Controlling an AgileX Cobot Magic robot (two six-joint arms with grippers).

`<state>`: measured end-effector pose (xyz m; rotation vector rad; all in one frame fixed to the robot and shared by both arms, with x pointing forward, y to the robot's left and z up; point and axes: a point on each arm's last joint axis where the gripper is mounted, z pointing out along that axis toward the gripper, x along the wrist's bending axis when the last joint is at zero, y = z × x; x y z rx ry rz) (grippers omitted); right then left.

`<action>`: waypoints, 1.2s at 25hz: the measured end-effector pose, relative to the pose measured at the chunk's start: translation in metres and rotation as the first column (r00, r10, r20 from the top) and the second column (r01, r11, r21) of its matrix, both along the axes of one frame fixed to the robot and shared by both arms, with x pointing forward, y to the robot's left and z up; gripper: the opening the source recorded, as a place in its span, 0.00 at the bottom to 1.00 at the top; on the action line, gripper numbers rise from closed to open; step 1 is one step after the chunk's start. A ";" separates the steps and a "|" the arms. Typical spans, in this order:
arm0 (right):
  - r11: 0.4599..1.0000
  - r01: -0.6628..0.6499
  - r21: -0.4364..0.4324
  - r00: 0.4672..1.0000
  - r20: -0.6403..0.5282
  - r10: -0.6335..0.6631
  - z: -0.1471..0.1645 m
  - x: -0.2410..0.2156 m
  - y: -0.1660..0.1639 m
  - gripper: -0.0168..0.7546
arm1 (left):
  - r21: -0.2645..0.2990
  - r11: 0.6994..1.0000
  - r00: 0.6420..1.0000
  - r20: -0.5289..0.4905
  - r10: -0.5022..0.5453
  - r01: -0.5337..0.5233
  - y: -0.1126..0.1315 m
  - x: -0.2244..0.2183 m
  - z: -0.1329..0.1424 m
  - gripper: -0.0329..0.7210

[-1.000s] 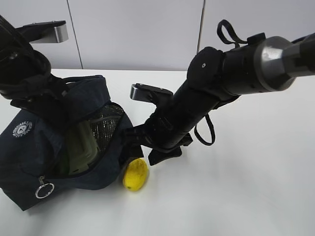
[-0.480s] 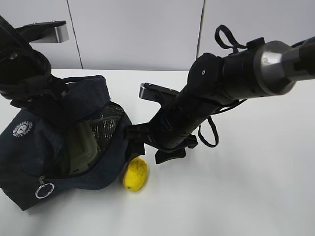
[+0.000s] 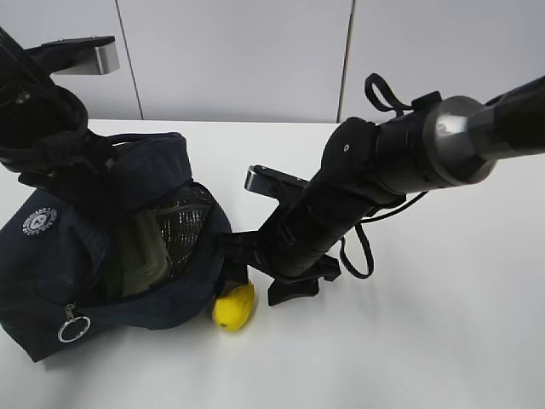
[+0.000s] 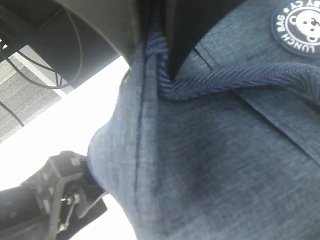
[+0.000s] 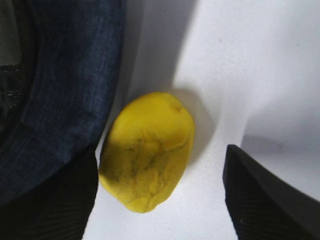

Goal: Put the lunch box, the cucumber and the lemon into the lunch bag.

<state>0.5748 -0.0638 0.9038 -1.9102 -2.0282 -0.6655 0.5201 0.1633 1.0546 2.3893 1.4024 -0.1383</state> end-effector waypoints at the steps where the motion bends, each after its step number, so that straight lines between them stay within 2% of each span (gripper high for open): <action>1: 1.000 0.003 0.004 1.000 -0.004 -0.003 -0.002 0.000 0.000 0.77 | 0.000 1.000 1.000 0.001 -0.002 0.002 0.000 0.000 0.000 0.05; 11: 0.999 0.035 0.024 0.999 -0.025 -0.035 -0.013 0.002 0.003 0.77 | 0.001 1.000 1.000 0.003 -0.008 0.008 0.000 0.000 0.000 0.05; 13: 0.999 0.043 0.028 0.999 -0.030 -0.042 -0.014 0.002 0.004 0.71 | 0.001 1.000 1.000 0.003 -0.007 0.007 0.000 0.000 0.000 0.05; 17: 0.999 0.036 0.027 0.999 -0.022 -0.036 -0.016 0.003 0.004 0.53 | 0.001 1.000 1.000 0.003 -0.009 0.009 0.000 0.000 0.000 0.05; 23: 1.000 -0.007 0.025 1.000 -0.015 0.007 -0.016 0.001 0.004 0.46 | 0.002 1.000 1.000 0.001 -0.011 0.011 0.000 0.000 0.000 0.05; 27: 0.998 -0.059 0.007 0.998 0.028 0.058 0.001 0.001 -0.002 0.45 | 0.002 1.000 1.000 0.000 -0.012 0.012 0.000 0.000 0.000 0.05; 30: 0.995 -0.094 0.023 0.988 0.125 0.091 0.034 0.002 -0.008 0.45 | 0.002 1.000 1.000 0.000 -0.012 0.012 0.000 0.000 0.000 0.05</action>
